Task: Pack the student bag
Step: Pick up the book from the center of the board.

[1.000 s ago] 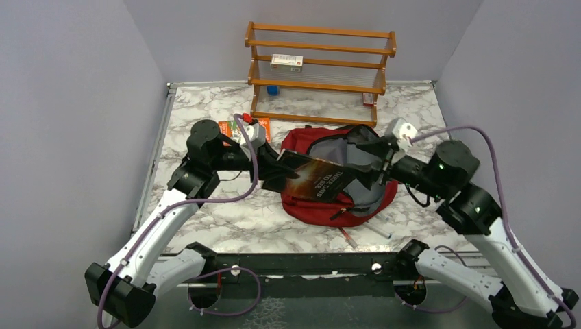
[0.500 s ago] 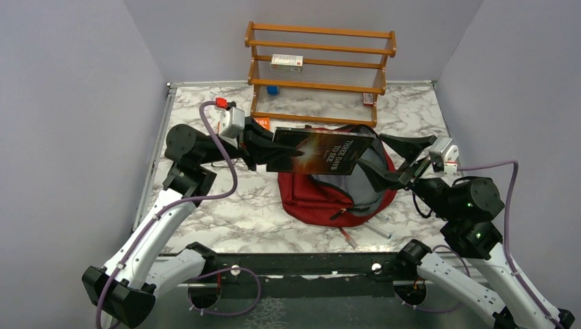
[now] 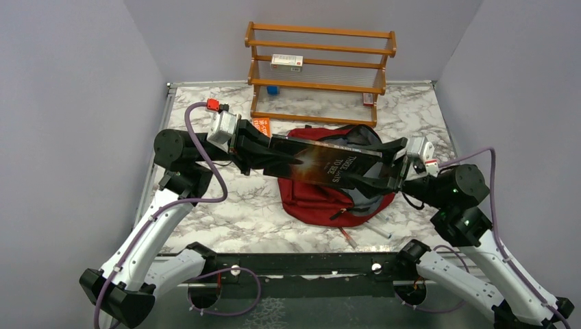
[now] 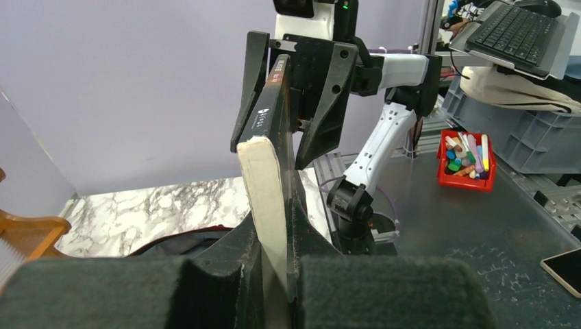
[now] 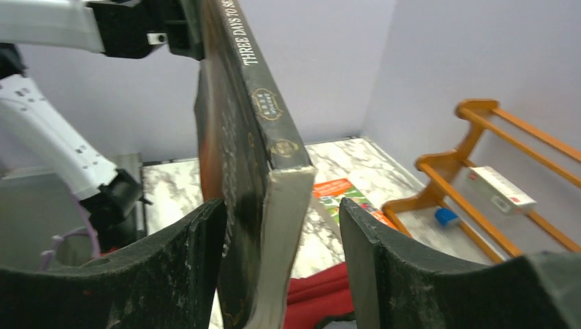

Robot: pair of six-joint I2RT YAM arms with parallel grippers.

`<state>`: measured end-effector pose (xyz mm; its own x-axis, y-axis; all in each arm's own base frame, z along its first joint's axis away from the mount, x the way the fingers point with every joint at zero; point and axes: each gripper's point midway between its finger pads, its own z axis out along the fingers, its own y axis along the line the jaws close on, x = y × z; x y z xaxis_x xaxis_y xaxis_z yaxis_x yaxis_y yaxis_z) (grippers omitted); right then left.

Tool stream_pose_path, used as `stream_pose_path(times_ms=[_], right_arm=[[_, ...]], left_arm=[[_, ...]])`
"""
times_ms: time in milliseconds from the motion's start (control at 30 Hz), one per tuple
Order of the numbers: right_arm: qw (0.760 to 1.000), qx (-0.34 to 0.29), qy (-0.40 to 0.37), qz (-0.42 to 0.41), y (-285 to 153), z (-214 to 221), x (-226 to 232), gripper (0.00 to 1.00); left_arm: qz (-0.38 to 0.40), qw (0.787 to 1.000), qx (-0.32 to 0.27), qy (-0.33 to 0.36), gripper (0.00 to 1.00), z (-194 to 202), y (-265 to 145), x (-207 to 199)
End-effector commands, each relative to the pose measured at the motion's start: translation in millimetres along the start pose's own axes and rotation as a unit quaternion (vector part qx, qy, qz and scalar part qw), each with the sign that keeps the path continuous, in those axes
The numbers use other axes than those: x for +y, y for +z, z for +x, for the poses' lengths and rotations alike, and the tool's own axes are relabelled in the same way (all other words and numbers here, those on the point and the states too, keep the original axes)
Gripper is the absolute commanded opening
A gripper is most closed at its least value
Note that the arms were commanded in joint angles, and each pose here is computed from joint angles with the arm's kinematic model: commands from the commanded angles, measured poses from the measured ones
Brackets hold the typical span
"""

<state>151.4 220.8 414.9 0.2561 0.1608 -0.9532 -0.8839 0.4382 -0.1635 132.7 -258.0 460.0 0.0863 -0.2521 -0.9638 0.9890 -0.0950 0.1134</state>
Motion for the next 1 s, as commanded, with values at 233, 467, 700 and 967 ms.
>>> stream_pose_path(times_ms=[233, 467, 700, 967], right_arm=[[0.993, -0.055, 0.034, -0.097, 4, -22, 34, 0.44], [0.993, -0.041, 0.052, -0.102, 8, -10, 35, 0.19], [0.996, -0.033, 0.083, 0.028, 10, 0, -7, 0.0], [0.913, 0.038, 0.132, 0.385, -45, 58, -112, 0.01]], left_arm=[[0.011, 0.998, -0.045, 0.052, 0.0, -38, 5, -17], [-0.014, 0.997, -0.061, 0.043, 0.0, -39, 7, -8], [-0.057, 0.997, -0.055, 0.006, 0.37, -13, 8, 23], [-0.168, 0.975, 0.051, -0.138, 0.65, 98, 1, 95]])
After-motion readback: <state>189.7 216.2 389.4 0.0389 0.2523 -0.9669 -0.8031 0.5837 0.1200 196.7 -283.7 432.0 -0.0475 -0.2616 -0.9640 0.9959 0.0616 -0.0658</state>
